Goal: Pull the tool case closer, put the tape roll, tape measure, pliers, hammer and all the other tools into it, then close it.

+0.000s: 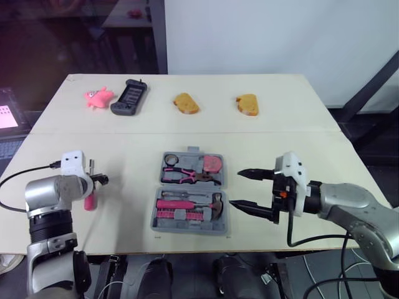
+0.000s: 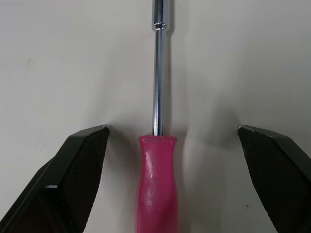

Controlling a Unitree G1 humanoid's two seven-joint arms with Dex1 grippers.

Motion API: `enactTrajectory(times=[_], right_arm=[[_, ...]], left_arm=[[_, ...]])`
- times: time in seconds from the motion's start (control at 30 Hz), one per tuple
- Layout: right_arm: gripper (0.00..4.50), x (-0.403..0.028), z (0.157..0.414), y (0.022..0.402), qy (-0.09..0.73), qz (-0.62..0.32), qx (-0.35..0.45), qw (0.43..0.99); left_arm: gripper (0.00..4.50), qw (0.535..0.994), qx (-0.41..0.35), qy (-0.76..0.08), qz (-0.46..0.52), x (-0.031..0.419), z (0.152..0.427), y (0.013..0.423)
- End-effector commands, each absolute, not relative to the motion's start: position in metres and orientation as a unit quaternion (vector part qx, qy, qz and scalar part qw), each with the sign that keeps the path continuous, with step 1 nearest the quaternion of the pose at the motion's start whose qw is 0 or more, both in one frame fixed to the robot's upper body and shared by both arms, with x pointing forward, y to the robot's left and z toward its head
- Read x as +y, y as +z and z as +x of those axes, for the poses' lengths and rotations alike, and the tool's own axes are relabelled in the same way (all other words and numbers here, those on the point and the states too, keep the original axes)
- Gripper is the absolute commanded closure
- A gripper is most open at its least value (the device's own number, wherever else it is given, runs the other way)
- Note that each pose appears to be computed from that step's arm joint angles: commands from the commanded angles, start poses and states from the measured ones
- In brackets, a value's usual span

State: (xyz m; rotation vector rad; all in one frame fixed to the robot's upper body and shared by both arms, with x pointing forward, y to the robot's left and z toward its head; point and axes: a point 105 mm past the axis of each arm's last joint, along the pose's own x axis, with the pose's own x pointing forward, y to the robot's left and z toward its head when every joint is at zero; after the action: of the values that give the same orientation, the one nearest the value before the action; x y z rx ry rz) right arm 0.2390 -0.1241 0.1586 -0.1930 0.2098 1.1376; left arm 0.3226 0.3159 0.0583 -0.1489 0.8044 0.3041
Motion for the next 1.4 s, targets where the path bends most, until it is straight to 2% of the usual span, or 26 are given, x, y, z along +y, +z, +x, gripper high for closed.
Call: enactTrajectory(times=[0.03,0.1,0.2,0.37,0.4,0.43,0.73,0.8,0.9,1.07,1.13,1.2,1.4], right_arm=[[0.00,-0.120,0.236,0.170,0.541,-0.101,0.070,0.832],[0.00,-0.119,0.237,0.170,0.539,-0.100,0.069,0.833],[0.00,-0.119,0.237,0.169,0.537,-0.101,0.069,0.835],[0.00,-0.119,0.238,0.170,0.536,-0.101,0.068,0.836],[0.00,-0.120,0.238,0.170,0.535,-0.100,0.068,0.836],[0.00,-0.120,0.239,0.169,0.534,-0.101,0.068,0.837],[0.00,-0.119,0.242,0.167,0.532,-0.102,0.069,0.838],[0.00,-0.120,0.243,0.166,0.528,-0.104,0.070,0.840],[0.00,-0.124,0.243,0.166,0.520,-0.104,0.074,0.845],[0.00,-0.131,0.244,0.166,0.503,-0.102,0.080,0.855],[0.00,-0.135,0.243,0.164,0.493,-0.100,0.084,0.860],[0.00,-0.141,0.243,0.163,0.482,-0.102,0.089,0.866],[0.00,-0.156,0.236,0.157,0.461,-0.104,0.114,0.874]], left_arm=[[0.05,0.893,0.418,0.150,-0.080,0.318,0.312,0.045],[0.05,0.891,0.422,0.149,-0.080,0.319,0.309,0.043],[0.85,0.889,0.426,0.147,-0.081,0.318,0.306,0.041],[3.16,0.889,0.426,0.146,-0.082,0.316,0.305,0.040],[3.75,0.889,0.426,0.145,-0.083,0.316,0.305,0.040],[4.07,0.889,0.426,0.146,-0.084,0.316,0.305,0.040],[4.11,0.900,0.400,0.161,-0.063,0.322,0.311,0.049],[4.11,0.914,0.372,0.156,-0.035,0.324,0.319,0.061],[4.11,0.949,0.294,0.101,0.040,0.313,0.337,0.098],[4.11,0.961,0.206,-0.098,0.159,0.258,0.344,0.141],[4.11,0.953,0.188,-0.190,0.140,0.226,0.341,0.152],[4.11,0.932,0.171,-0.296,0.124,0.192,0.330,0.161],[4.11,0.831,0.189,-0.503,0.141,0.135,0.292,0.150]])
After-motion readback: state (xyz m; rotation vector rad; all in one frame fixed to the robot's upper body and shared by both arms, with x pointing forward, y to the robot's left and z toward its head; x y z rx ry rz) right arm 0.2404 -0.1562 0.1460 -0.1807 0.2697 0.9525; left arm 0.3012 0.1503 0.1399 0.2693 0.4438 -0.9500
